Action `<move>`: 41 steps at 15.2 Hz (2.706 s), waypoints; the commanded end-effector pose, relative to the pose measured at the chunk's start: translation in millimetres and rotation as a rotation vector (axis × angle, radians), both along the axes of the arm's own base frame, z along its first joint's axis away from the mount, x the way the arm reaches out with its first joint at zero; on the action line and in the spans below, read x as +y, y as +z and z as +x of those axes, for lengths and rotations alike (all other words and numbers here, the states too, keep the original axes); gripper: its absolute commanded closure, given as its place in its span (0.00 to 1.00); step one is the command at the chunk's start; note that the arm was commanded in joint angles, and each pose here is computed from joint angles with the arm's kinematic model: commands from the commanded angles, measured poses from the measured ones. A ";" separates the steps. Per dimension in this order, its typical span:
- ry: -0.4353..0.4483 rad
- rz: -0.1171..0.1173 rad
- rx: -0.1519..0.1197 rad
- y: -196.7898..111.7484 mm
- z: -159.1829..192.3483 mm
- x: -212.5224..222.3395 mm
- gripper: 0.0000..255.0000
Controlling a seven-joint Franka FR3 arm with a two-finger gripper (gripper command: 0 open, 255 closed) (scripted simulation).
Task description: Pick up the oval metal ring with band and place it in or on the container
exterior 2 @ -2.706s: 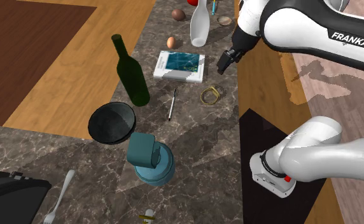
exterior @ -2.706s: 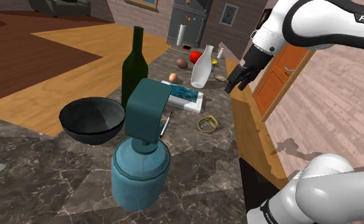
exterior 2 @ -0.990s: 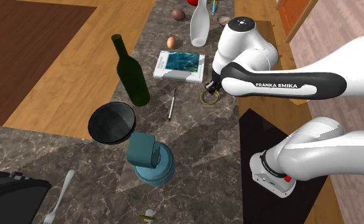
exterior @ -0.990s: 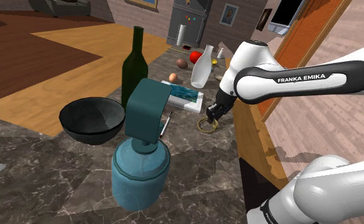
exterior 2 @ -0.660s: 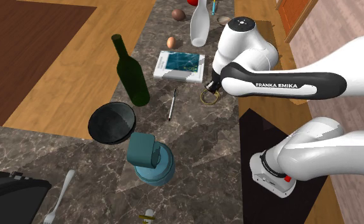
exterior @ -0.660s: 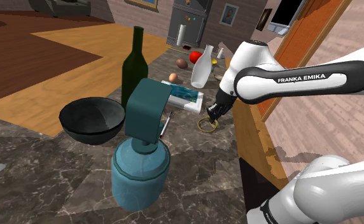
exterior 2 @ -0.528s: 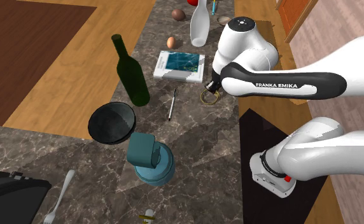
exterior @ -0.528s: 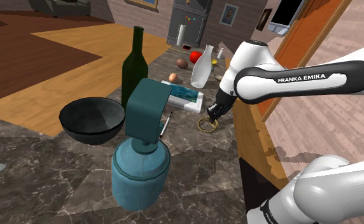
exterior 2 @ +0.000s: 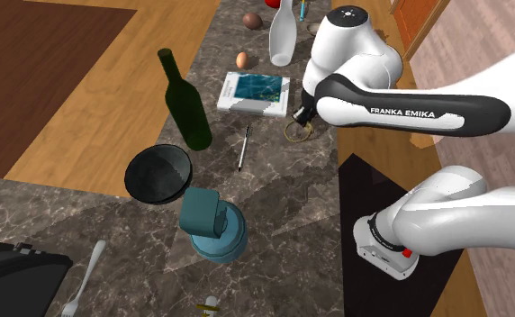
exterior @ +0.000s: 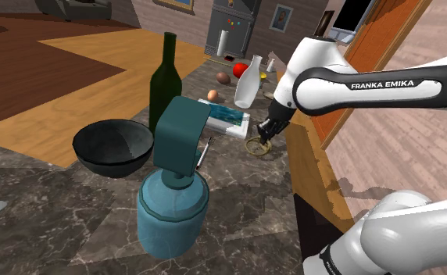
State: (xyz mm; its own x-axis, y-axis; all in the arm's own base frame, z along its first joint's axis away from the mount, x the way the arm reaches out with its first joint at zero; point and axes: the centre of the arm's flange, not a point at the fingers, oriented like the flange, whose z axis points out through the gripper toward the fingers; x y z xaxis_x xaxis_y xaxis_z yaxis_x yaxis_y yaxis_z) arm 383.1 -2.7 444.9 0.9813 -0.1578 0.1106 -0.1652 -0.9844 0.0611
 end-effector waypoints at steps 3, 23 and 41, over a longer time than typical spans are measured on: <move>0.000 0.000 0.000 21.4 -0.5 0.1 1.00; 0.000 0.000 0.000 127.0 -0.5 0.1 1.00; 0.000 0.000 0.000 145.9 70.1 184.9 1.00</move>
